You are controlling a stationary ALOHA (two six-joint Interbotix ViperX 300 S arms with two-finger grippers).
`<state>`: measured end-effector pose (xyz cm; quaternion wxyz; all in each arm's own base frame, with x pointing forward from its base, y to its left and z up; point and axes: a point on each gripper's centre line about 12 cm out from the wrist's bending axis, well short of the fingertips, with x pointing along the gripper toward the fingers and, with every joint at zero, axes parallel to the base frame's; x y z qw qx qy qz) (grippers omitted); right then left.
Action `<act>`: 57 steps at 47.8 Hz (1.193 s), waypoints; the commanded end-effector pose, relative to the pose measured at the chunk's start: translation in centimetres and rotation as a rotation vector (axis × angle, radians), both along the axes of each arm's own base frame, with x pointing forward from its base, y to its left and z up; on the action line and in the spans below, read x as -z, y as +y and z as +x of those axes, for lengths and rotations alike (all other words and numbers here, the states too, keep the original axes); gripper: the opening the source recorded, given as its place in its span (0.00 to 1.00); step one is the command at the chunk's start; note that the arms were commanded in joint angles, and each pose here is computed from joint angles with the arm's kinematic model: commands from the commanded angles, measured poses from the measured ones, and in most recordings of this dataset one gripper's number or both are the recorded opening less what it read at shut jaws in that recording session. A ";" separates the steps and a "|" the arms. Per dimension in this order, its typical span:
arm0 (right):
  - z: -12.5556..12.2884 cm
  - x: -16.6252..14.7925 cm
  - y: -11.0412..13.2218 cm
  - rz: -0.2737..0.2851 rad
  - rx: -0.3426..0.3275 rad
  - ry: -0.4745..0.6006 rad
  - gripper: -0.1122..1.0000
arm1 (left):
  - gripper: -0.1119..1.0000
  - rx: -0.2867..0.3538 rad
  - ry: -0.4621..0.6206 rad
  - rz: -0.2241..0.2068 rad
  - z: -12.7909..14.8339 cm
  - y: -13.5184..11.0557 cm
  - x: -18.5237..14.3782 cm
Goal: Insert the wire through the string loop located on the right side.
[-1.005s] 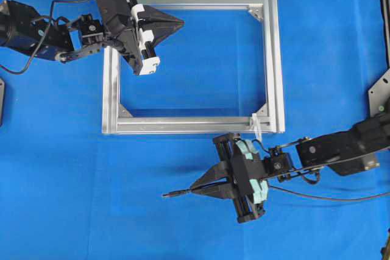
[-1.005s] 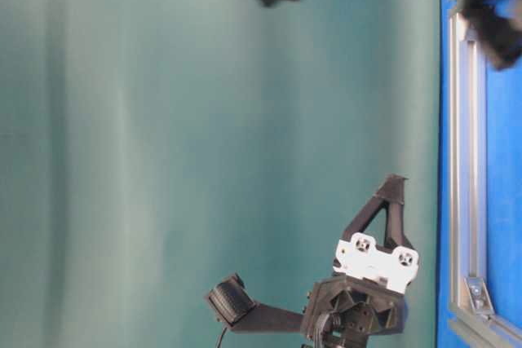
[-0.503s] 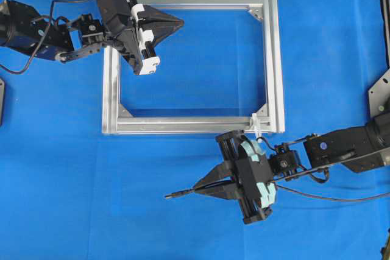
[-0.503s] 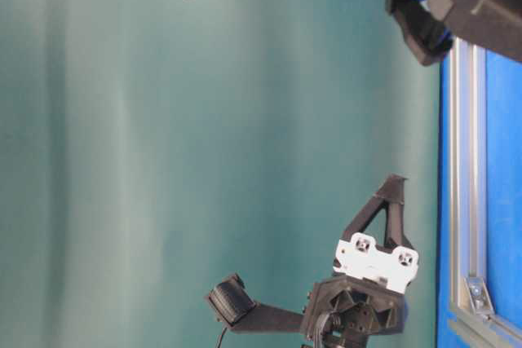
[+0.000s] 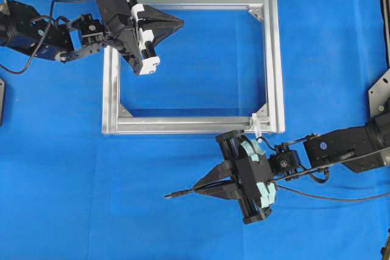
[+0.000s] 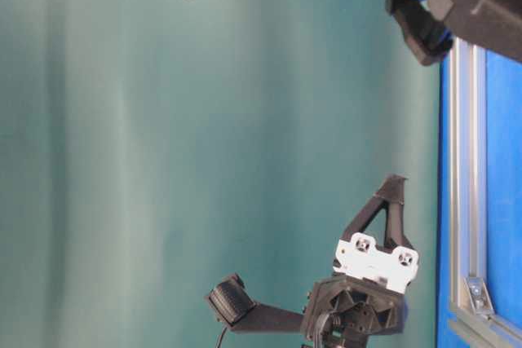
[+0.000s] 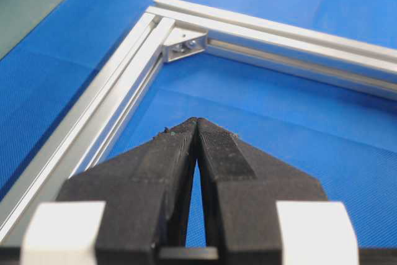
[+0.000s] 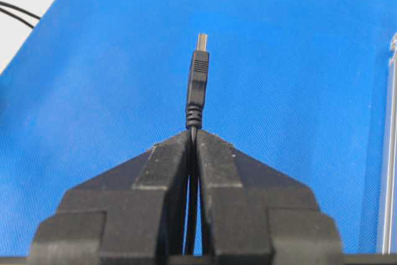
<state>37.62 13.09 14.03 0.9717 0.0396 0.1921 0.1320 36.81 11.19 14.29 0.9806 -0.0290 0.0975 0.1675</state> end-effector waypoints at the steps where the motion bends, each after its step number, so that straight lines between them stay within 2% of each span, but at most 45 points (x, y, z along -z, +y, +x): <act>1: 0.3 -1.5 0.0 0.015 0.003 -0.040 0.07 | 0.10 -0.001 -0.043 0.011 0.1 0.1 -1.5; 57: 0.3 -1.5 0.0 0.016 0.003 -0.040 0.07 | 0.10 0.001 -0.034 0.008 0.1 0.1 -1.4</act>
